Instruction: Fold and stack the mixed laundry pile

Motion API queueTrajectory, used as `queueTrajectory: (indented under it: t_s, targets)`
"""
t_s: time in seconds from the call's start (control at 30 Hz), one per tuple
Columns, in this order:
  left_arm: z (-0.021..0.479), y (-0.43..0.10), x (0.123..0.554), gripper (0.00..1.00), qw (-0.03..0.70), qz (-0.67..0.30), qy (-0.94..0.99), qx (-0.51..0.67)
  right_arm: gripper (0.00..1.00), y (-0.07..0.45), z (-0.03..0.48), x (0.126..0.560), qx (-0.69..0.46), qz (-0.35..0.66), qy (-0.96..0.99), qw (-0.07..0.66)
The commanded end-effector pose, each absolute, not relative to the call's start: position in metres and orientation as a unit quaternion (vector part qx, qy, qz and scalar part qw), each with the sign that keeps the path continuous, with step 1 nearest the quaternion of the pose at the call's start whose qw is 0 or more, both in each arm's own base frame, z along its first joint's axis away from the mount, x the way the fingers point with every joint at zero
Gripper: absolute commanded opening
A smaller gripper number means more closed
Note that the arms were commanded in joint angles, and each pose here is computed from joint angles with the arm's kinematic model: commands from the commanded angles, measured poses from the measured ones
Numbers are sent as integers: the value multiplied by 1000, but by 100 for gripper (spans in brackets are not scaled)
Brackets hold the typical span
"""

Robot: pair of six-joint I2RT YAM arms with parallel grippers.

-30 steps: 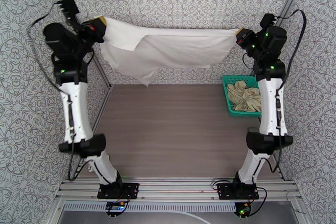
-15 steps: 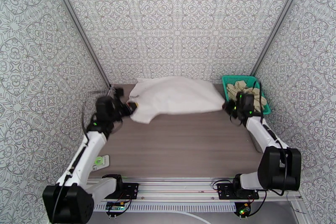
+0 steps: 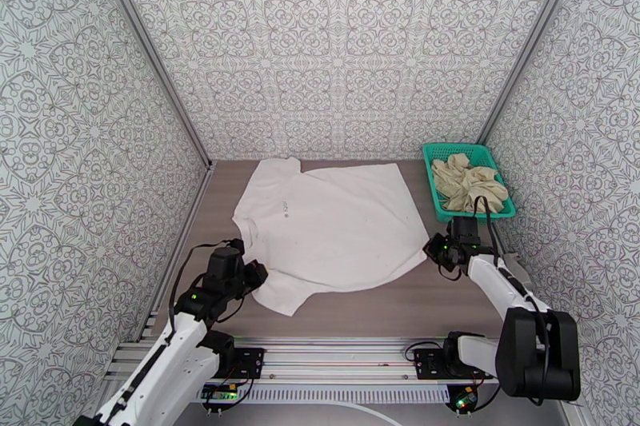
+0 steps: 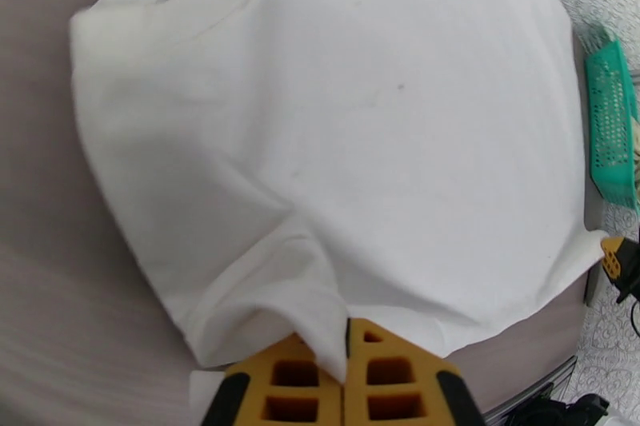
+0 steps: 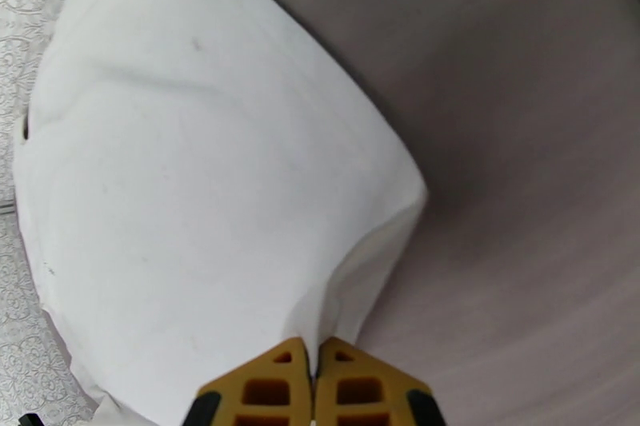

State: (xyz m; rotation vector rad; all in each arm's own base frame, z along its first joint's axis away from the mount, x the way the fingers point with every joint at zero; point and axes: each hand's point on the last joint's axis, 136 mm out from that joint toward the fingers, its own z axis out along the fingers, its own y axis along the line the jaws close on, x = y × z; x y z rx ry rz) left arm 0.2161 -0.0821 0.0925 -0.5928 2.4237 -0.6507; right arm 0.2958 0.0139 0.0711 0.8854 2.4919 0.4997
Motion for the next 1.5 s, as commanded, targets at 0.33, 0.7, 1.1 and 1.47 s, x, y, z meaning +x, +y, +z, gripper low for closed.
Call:
queueTrajectory:
  t_s: [0.33,0.7,1.1,1.47]
  targets:
    - [108,-75,179,55,243,-221,903,-278,15,-10,77,240,334,89,918,197]
    - [164,-91,251,60,284,-172,931,-154,46,-6,137,274,259,68,930,253]
    - [133,-77,458,47,299,-208,914,-180,47,63,97,392,158,92,957,224]
    - [33,-42,567,38,249,-210,911,-254,47,65,50,458,153,59,969,184]
